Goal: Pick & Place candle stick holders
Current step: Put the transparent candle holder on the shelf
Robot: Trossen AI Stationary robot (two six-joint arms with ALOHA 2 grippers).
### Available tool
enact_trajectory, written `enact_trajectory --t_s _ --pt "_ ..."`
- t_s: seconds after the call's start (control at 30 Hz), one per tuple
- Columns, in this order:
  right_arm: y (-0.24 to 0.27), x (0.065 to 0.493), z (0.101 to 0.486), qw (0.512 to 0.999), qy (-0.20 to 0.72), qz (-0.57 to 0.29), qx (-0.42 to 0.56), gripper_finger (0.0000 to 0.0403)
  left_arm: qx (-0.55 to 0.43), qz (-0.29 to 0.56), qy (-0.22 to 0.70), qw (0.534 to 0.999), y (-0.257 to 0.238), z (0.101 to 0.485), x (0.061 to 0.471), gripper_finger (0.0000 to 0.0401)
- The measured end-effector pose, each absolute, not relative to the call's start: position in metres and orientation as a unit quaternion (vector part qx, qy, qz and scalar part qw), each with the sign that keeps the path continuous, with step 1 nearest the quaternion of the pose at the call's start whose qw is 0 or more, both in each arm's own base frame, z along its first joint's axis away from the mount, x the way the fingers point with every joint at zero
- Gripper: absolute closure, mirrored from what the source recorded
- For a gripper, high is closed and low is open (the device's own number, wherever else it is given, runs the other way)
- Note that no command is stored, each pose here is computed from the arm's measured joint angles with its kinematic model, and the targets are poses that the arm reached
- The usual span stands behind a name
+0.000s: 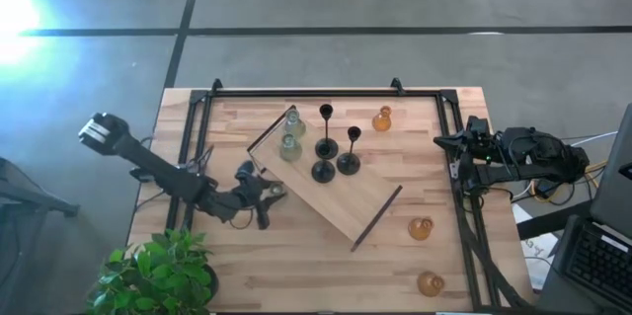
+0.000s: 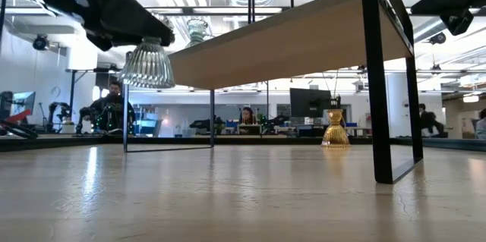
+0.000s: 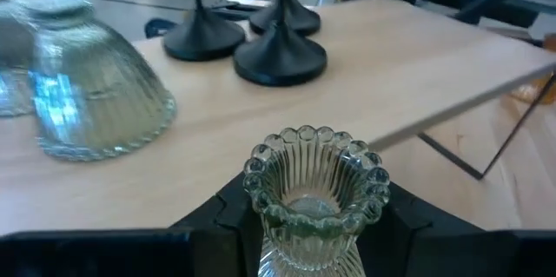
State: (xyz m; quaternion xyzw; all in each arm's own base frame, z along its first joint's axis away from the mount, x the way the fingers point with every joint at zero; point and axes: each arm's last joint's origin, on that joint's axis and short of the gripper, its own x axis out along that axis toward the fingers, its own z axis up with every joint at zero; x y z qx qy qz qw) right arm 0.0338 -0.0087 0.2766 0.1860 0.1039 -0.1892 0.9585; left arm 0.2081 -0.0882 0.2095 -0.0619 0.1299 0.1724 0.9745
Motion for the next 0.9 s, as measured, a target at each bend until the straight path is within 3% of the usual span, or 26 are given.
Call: enact_trajectory --t_s 0.9 --pt "-0.009 0.034 0.277 0.959 0.104 -0.189 0.186 0.0394 -0.044 0.202 0.116 0.971 -0.079 0.275 0.209 0.0264"
